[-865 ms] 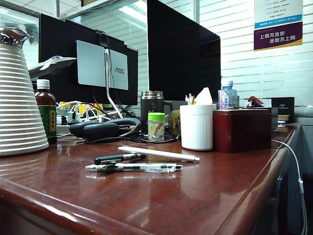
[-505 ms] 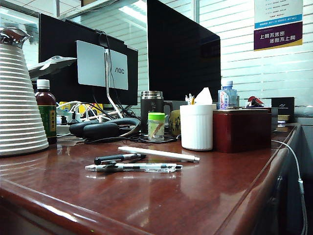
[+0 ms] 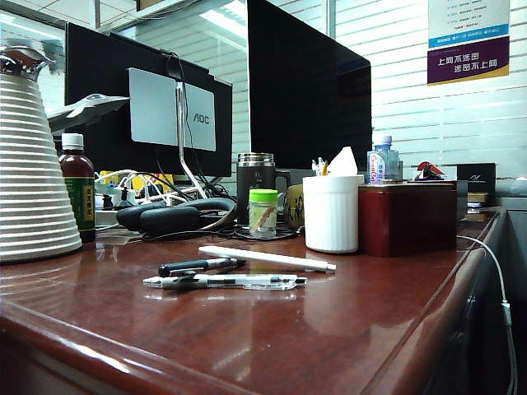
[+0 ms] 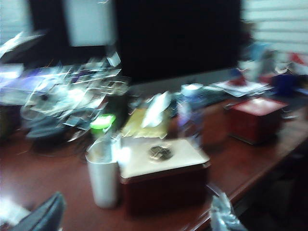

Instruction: Pick up all the pens on the desk and put them into the pen holder one by one.

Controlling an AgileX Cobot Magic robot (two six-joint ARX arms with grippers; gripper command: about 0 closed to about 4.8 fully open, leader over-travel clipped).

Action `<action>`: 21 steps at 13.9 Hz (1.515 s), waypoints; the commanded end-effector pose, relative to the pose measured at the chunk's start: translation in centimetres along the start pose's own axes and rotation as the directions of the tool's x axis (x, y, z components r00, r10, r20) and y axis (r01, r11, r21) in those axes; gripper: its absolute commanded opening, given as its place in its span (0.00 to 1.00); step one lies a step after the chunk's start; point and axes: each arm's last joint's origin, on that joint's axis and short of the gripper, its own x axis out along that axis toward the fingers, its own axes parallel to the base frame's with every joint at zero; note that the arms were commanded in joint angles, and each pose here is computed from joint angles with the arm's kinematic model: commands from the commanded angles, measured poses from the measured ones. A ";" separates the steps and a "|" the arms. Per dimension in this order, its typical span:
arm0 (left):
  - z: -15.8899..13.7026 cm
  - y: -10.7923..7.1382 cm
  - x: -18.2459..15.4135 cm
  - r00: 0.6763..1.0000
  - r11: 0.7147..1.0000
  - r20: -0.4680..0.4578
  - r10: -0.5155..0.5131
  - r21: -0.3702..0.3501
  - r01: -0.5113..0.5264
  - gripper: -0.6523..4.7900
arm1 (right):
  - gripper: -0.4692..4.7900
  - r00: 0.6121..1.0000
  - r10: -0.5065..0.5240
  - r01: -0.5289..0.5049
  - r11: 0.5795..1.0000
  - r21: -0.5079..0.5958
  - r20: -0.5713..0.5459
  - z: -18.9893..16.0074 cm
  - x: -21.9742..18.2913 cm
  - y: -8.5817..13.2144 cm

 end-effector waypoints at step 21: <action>0.8 -9.5 12.7 0.701 0.883 -0.696 -0.156 0.220 0.415 1.00 | 0.81 0.438 0.507 -0.797 0.601 -0.059 -0.742 -6.5 25.5 9.6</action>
